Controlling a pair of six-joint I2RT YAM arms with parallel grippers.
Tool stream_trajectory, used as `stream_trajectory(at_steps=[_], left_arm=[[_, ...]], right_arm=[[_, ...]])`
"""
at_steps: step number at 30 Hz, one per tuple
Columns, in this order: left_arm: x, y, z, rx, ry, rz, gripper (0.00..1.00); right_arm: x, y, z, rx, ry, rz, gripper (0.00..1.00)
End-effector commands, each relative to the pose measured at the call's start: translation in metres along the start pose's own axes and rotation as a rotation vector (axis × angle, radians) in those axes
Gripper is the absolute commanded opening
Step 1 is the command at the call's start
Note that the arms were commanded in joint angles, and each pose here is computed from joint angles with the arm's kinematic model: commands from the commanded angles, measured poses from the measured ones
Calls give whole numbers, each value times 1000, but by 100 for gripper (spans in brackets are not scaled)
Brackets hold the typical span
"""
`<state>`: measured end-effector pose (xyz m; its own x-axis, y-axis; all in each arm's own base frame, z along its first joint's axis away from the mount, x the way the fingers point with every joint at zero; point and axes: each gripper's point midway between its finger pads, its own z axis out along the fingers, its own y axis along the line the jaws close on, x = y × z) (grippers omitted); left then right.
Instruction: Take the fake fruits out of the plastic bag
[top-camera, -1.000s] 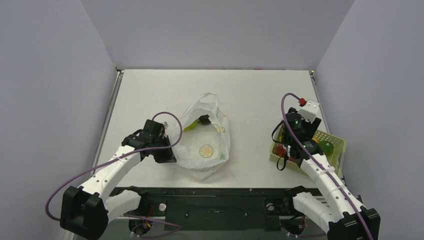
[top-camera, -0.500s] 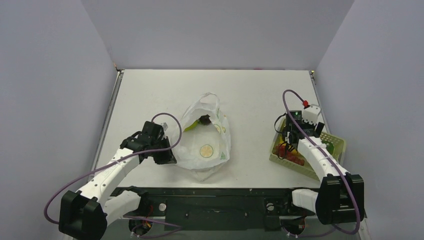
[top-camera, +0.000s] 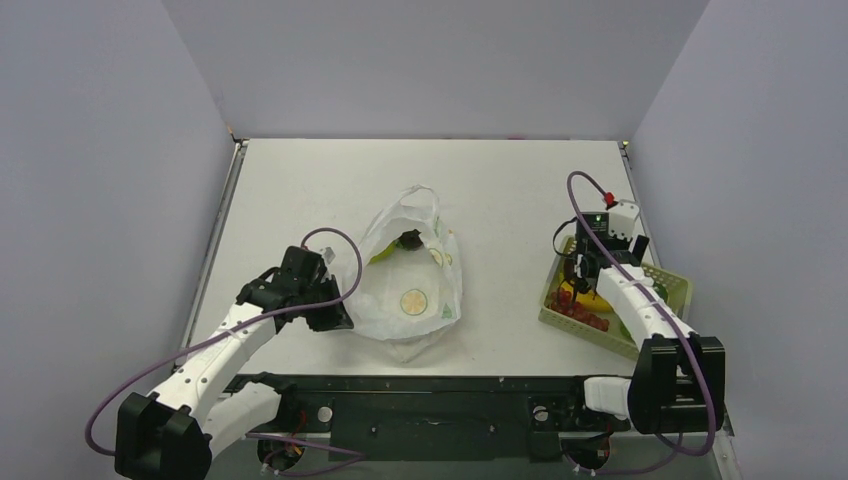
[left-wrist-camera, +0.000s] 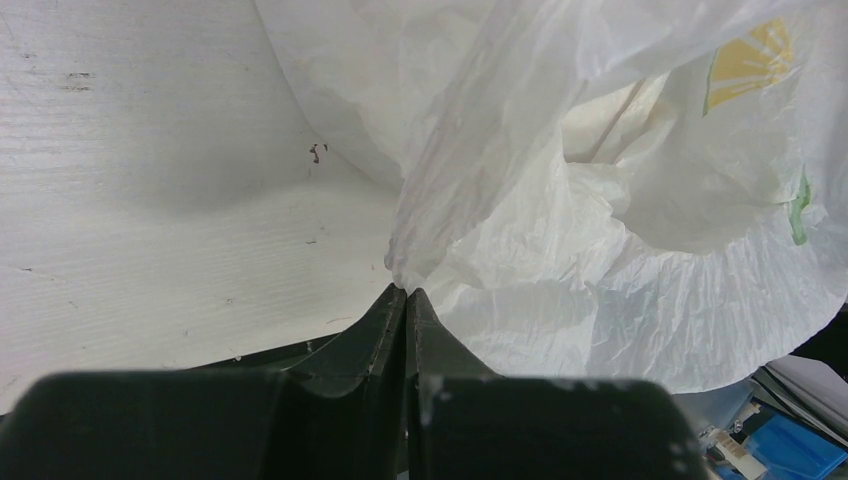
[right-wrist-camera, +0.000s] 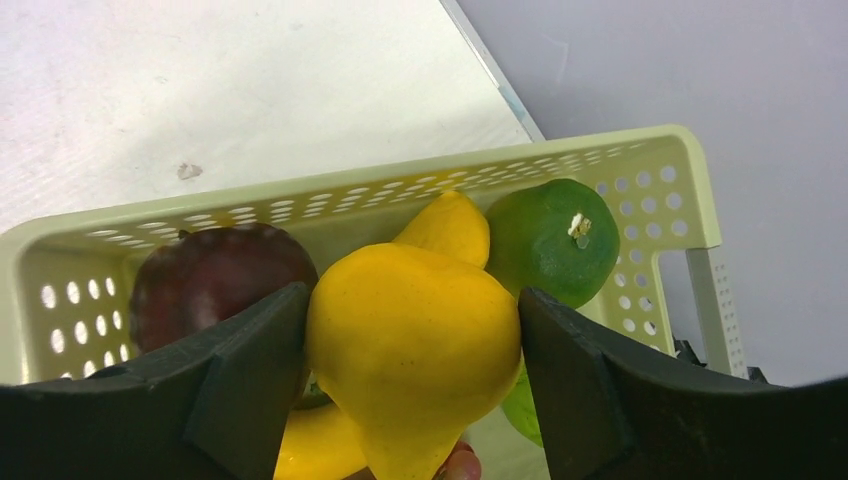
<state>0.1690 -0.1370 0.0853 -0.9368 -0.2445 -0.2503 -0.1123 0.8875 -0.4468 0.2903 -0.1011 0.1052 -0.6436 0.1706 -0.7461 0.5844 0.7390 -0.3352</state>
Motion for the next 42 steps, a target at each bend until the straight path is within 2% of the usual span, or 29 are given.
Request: stream_trajectory(at_steps=[1, 7, 10, 12, 15, 16, 19, 20, 22, 26, 33, 36, 42], left_arm=[[-4, -8, -3, 49, -28, 3, 0], [-4, -10, -4, 58, -28, 10, 0], [-3, -10, -4, 63, -24, 17, 0], [-3, -11, -5, 67, -24, 20, 0], [-4, -12, -6, 73, -28, 24, 0], [-4, -13, -6, 76, -28, 26, 0], [-6, -16, -8, 85, -34, 31, 0], [-7, -17, -9, 88, -39, 32, 0], [-9, -19, -11, 93, -47, 35, 0], [-16, -27, -18, 114, -74, 44, 0], [-26, -34, -33, 102, -87, 61, 0], [-36, -44, -43, 116, -106, 76, 0], [-39, -49, -49, 124, -109, 90, 0]], right_arm=[[-43, -5, -22, -27, -104, 68, 76], [-57, -11, -42, -17, -141, 72, 86], [-66, -9, -53, -32, -176, 59, 86], [-79, 6, -68, -113, -223, 37, 86], [-105, 60, -112, -399, -357, -21, 84], [-105, 89, -137, -553, -392, -56, 83], [-112, 147, -207, -855, -518, -89, 83], [-104, 175, -242, -1007, -551, -123, 82], [-90, 209, -291, -1199, -593, -186, 81], [-48, 264, -356, -1446, -606, -346, 75], [-1, 321, -375, -1582, -615, -485, 75], [12, 341, -358, -1525, -616, -564, 75], [7, 365, -299, -1218, -651, -626, 79]])
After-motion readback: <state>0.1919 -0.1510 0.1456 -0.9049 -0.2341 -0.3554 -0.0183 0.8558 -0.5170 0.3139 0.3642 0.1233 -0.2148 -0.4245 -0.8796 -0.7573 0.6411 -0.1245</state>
